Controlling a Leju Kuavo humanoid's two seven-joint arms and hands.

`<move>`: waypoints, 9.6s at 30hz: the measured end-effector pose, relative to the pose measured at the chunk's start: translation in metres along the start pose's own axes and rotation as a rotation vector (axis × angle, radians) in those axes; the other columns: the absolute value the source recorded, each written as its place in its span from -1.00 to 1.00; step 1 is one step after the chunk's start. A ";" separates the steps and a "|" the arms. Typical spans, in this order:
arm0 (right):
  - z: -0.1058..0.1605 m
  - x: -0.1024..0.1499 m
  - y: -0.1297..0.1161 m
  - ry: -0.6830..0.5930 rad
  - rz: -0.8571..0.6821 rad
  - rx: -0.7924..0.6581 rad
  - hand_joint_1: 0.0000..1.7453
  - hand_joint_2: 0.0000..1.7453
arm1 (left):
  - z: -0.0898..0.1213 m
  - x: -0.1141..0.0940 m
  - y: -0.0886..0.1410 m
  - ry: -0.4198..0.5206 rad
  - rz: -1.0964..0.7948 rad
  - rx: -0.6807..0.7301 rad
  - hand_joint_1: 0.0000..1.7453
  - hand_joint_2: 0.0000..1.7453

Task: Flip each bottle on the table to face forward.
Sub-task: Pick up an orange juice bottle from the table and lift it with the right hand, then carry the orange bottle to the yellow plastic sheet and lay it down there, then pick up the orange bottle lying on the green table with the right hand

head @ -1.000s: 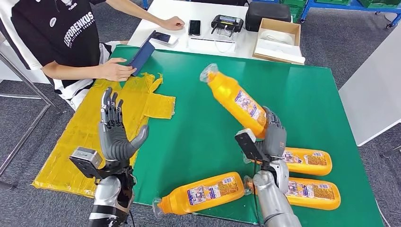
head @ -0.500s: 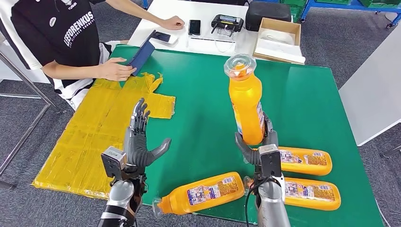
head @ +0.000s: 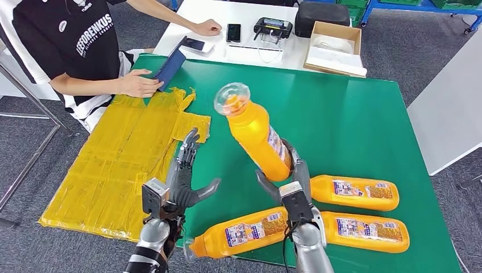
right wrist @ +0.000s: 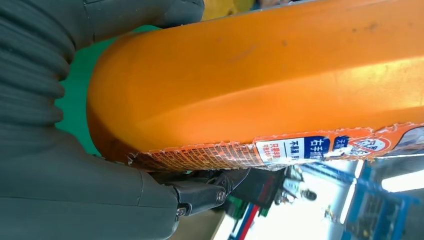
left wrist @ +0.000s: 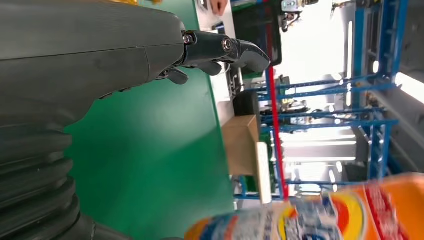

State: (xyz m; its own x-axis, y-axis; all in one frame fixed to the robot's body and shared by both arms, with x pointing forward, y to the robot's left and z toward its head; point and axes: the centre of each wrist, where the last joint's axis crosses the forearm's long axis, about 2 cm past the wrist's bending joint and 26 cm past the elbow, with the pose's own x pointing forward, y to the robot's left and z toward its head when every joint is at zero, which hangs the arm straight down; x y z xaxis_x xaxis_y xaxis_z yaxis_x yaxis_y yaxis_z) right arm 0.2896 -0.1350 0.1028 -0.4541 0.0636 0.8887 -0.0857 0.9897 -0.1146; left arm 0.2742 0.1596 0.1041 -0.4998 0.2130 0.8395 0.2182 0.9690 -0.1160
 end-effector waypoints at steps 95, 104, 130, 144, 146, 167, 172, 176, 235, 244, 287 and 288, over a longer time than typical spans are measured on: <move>0.019 0.122 0.032 -0.538 0.418 0.017 -1.00 1.00 | -0.051 -0.051 0.094 0.270 -1.795 -0.273 1.00 1.00; 0.024 0.116 0.028 -0.536 0.485 0.088 -1.00 1.00 | -0.047 -0.055 0.124 0.511 -1.827 -0.225 1.00 1.00; 0.035 0.067 0.038 -0.354 0.634 0.461 -1.00 1.00 | -0.058 -0.053 0.125 0.433 -1.601 -0.294 -1.00 1.00; 0.049 0.044 0.041 -0.274 0.668 0.573 -1.00 1.00 | -0.056 -0.054 0.113 0.371 -1.462 -0.245 -1.00 1.00; 0.050 0.043 0.041 -0.269 0.668 0.579 -1.00 1.00 | -0.056 -0.054 0.113 0.370 -1.456 -0.241 -1.00 1.00; 0.095 0.017 0.048 -0.166 0.665 0.861 -1.00 1.00 | -0.077 -0.002 0.072 -0.026 -0.648 0.069 -1.00 1.00; 0.105 0.020 0.047 -0.177 0.579 0.905 -1.00 1.00 | -0.078 -0.002 0.067 -0.041 -0.627 0.074 -1.00 1.00; 0.111 0.019 0.045 -0.177 0.607 0.913 -1.00 1.00 | -0.078 -0.002 0.064 -0.042 -0.616 0.074 -1.00 1.00; 0.068 0.053 0.036 -0.215 0.468 0.633 -1.00 1.00 | -0.038 -0.007 0.063 0.001 -0.562 0.130 -1.00 1.00; 0.071 0.052 0.030 -0.221 0.494 0.641 -1.00 1.00 | -0.037 -0.009 0.063 0.006 -0.550 0.137 -1.00 1.00; 0.072 0.001 0.004 0.051 0.884 0.575 -1.00 1.00 | -0.038 -0.011 0.063 0.014 -0.530 0.120 -1.00 1.00; 0.071 0.001 0.004 0.056 0.903 0.569 -1.00 1.00 | -0.038 -0.011 0.063 0.015 -0.529 0.119 -1.00 1.00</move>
State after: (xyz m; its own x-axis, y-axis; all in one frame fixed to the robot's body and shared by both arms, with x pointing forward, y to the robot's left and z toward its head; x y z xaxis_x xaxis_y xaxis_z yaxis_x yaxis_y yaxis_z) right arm 0.2260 -0.1400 0.0713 -0.5163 0.7632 0.3885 -0.1458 0.3686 -0.9181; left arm 0.3249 0.2136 0.1076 -0.5032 -0.3088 0.8072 -0.1567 0.9511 0.2661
